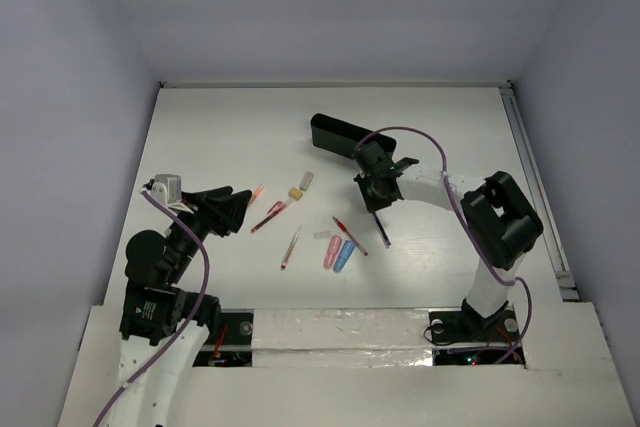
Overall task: Sort the stationery into containers
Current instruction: Pick up the pen from the center of the board, then place the pen in the storage box.
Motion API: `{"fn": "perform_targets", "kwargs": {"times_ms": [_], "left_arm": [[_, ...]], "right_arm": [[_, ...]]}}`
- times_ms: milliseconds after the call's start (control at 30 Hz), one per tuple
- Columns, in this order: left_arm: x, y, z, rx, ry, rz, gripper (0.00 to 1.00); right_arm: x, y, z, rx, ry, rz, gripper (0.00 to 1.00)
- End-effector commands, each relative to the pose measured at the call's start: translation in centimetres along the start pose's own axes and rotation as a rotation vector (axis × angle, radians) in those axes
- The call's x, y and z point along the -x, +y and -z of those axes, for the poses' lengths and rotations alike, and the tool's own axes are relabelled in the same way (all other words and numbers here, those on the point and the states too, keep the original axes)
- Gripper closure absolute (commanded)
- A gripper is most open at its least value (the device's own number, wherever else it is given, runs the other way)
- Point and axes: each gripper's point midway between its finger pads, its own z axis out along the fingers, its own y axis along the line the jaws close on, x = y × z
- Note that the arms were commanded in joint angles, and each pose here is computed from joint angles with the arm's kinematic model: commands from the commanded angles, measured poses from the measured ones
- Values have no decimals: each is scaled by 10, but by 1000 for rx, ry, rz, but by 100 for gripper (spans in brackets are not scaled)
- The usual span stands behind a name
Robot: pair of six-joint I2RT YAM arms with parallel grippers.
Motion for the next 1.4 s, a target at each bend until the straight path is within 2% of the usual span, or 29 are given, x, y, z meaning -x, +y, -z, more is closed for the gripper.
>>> {"fn": "perform_targets", "kwargs": {"times_ms": [0, 100, 267, 400, 500, 633, 800, 833, 900, 1033, 1167, 1367], "left_arm": [[10, -6, -3, -32, -37, -9, 48], [10, -5, -3, -26, -40, -9, 48], [7, -4, -7, -30, -21, -7, 48], [3, -6, -15, -46, 17, 3, 48], [16, -17, -17, -79, 6, -17, 49], [35, -22, -22, -79, -32, -44, 49], [27, -10, -35, -54, -7, -76, 49], [20, -3, -40, -37, 15, -69, 48], [20, 0, -43, -18, 34, -77, 48], [20, 4, -48, -1, 48, -88, 49], [14, 9, -50, 26, 74, -93, 48], [11, 10, -53, 21, 89, -99, 48]], "right_arm": [[20, -3, 15, -23, -82, -10, 100], [37, -6, 35, -28, -173, -26, 100], [78, -4, 102, 34, -397, -62, 100], [123, 10, 158, 153, -641, -95, 100], [160, 8, 193, 169, -825, -138, 100], [211, -2, 218, 109, -1008, -208, 100], [267, -6, 231, 62, -1187, -232, 100], [274, -11, 216, 24, -1178, -221, 100], [293, -16, 226, 2, -1233, -230, 100], [316, -36, 210, -19, -1252, -249, 100], [330, -43, 175, -37, -1220, -237, 100], [340, -50, 151, -61, -1189, -224, 100]]}}
